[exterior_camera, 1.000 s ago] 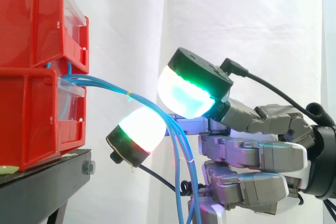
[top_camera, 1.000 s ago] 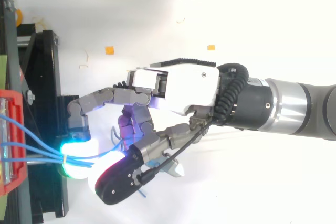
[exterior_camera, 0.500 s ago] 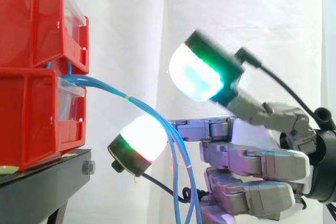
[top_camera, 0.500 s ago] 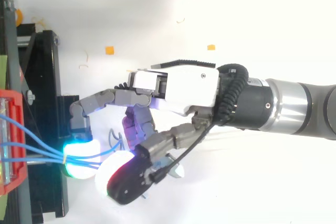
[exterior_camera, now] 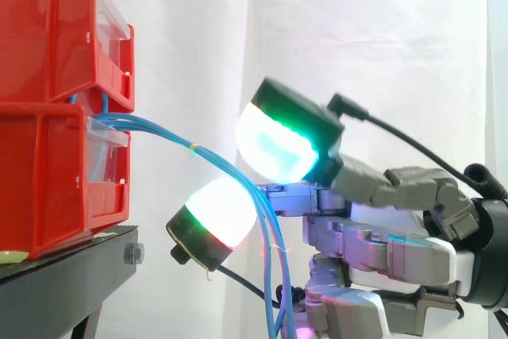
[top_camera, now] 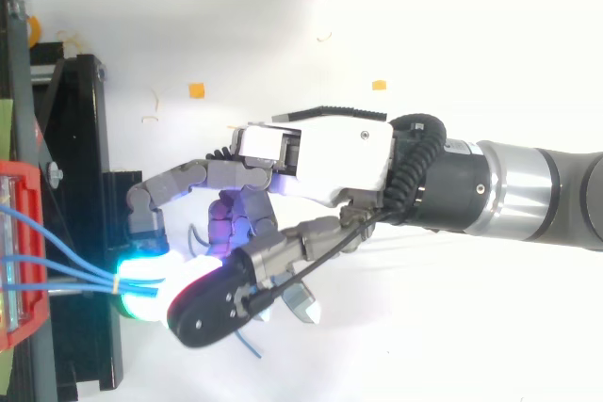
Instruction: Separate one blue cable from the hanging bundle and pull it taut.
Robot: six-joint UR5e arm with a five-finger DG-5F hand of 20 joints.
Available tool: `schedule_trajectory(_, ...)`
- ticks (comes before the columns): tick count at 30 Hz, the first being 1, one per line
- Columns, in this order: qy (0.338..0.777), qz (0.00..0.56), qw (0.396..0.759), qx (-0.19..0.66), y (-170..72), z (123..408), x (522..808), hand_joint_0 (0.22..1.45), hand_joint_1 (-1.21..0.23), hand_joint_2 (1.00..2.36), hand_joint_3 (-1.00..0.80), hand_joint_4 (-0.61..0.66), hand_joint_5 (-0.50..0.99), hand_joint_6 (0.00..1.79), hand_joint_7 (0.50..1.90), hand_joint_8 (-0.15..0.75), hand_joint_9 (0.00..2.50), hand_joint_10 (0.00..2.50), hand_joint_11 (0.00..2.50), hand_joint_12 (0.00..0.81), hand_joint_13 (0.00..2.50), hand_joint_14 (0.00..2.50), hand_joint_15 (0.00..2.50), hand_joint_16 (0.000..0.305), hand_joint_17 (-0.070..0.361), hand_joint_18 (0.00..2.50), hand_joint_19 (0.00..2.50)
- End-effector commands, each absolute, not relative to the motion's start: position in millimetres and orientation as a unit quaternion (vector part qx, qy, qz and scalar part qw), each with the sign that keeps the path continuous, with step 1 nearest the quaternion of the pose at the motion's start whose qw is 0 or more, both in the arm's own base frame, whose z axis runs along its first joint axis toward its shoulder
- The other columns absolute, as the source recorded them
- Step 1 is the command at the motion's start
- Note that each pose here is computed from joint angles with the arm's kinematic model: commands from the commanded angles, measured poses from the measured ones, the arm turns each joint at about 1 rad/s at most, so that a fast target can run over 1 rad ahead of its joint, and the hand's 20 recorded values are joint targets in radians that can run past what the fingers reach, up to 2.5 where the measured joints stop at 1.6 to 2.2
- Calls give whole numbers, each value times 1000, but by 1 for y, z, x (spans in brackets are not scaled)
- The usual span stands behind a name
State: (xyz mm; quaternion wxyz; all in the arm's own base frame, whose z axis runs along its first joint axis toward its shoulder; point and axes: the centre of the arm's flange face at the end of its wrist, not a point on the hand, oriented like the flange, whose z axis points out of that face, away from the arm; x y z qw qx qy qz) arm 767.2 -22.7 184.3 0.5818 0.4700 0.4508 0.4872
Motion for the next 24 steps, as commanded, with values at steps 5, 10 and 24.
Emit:
schedule_trajectory(5, 451, 486, 582, 470, -23, 184, 767, 792, -719, 1014, -352, 12, 152, 504, 1256, 78, 2002, 18, 390, 276, 1448, 21, 752, 49, 109, 1022, 810)
schedule_trajectory(10, 452, 485, 582, 471, -23, 184, 767, 800, -742, 1016, -308, -3, 153, 504, 1257, 101, 1999, 18, 401, 279, 1458, 21, 774, 48, 108, 1026, 837)
schedule_trajectory(24, 457, 484, 579, 471, -22, 184, 766, 772, -787, 1017, -128, -56, 157, 505, 1262, 106, 1979, 19, 409, 273, 1487, 23, 784, 46, 103, 1074, 829)
